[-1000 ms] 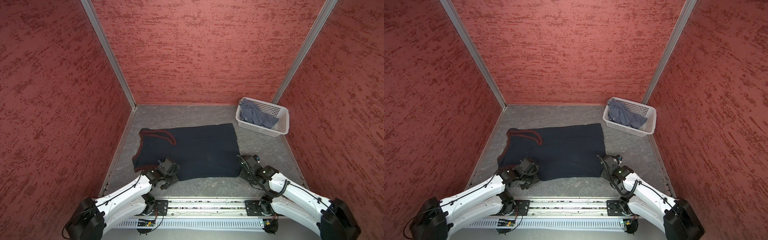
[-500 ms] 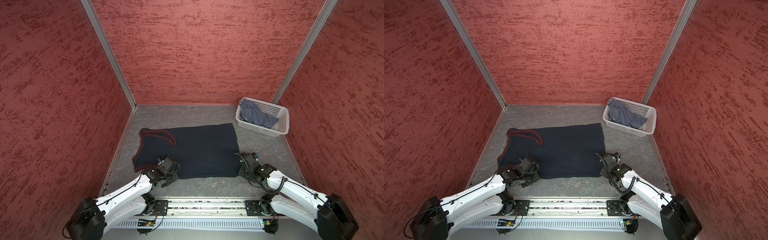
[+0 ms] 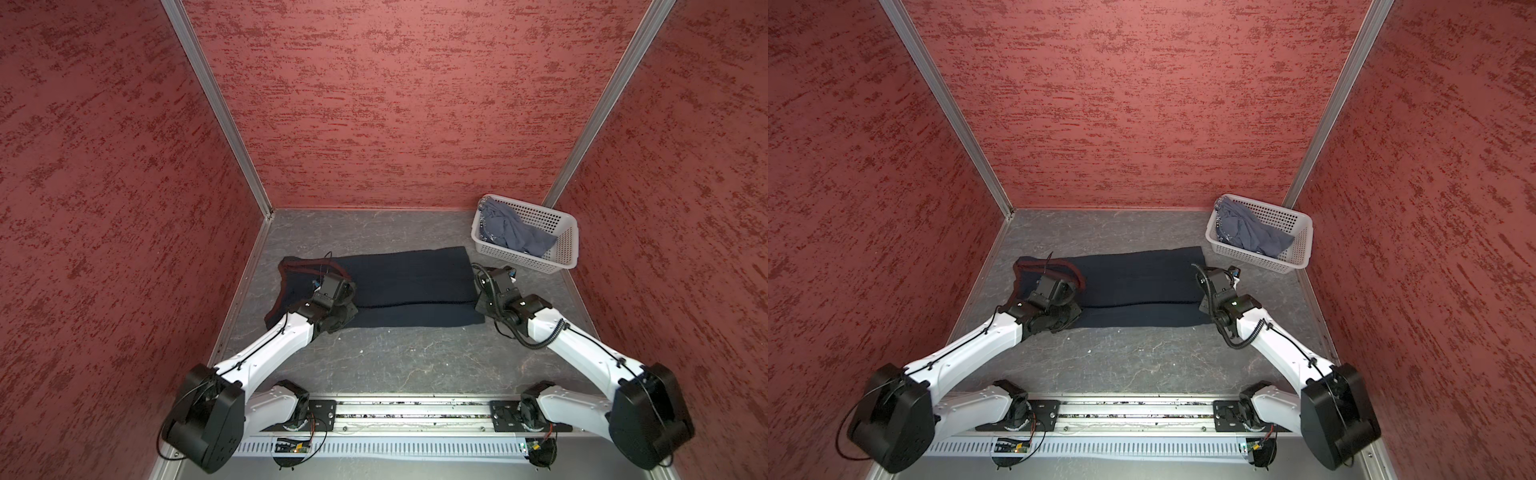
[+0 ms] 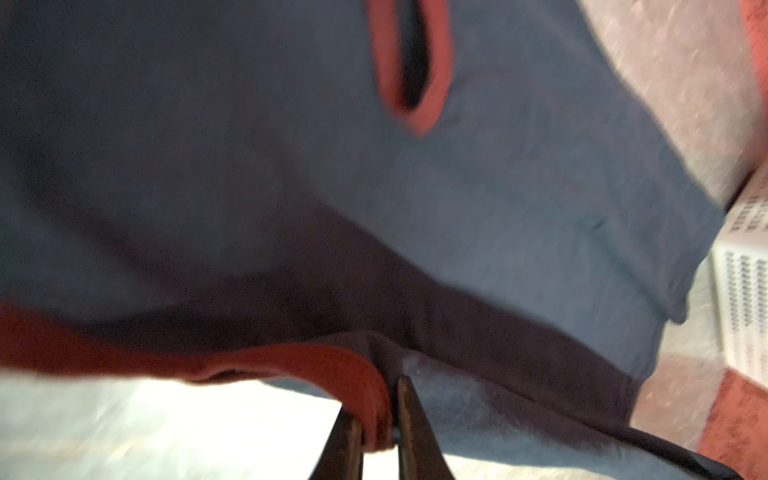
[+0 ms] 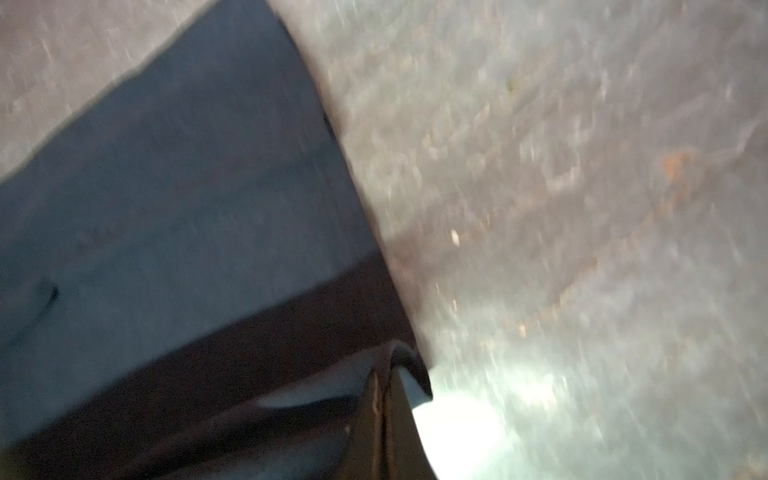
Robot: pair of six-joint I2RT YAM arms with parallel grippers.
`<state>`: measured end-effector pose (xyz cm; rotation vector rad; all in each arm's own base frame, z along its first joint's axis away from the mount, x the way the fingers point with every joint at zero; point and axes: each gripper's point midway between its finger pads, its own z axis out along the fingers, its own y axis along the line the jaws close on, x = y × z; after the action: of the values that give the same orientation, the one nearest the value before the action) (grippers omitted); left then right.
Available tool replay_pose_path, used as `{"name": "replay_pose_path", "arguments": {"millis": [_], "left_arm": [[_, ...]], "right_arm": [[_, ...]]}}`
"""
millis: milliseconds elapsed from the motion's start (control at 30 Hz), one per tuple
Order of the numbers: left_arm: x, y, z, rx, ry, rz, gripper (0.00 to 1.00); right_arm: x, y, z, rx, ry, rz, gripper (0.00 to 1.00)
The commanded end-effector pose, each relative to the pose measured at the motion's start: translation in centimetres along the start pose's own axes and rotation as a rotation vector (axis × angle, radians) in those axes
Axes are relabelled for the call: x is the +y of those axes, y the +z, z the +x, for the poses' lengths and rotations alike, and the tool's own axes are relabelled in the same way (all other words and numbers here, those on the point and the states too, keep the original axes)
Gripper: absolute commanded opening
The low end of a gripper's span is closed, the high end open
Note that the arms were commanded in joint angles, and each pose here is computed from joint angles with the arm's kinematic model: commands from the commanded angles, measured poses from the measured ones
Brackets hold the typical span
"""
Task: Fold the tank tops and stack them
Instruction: 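Lift the near hem with both grippers and fold it onto the far half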
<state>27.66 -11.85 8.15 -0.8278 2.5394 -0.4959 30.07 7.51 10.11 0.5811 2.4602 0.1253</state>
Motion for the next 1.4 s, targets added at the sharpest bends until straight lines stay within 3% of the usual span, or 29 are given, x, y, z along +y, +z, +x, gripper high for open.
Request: {"name": "replay_pose_path", "arguments": {"millis": [0,233,500,567,767,933,1100,1367], "left_arm": [[-2.5,1.2,-2.7,-0.022,0.03,0.066,0.16],[-4.0,4.8,-5.1,0.018,0.011,0.035,0.15],[-2.1,7.3,-5.9,0.045,-0.046,-0.027,0.2],[-1.8,7.7,-6.0,0.051,-0.056,-0.038,0.27],[-1.2,7.1,-7.1,0.021,-0.071,-0.046,0.53],[-1.8,4.4,-8.4,-0.057,-0.003,-0.045,0.63],[-3.5,3.5,-7.9,-0.068,0.087,-0.025,0.65],[-6.6,7.2,-5.4,0.041,0.179,0.038,0.57]], "right_arm": [[1.8,1.2,-4.2,-0.084,-0.031,-0.041,0.03],[4.6,5.1,-7.1,-0.069,-0.052,-0.081,0.02],[5.8,9.0,-7.0,-0.023,-0.084,-0.061,0.06],[5.8,9.6,-7.1,-0.019,-0.087,-0.05,0.1],[5.1,9.2,-8.3,-0.045,-0.104,0.02,0.42],[4.5,6.6,-8.5,-0.079,-0.129,0.015,0.5],[5.4,6.5,-6.7,-0.032,-0.163,-0.055,0.56],[6.0,8.7,-6.8,-0.016,-0.211,-0.035,0.56]]}}
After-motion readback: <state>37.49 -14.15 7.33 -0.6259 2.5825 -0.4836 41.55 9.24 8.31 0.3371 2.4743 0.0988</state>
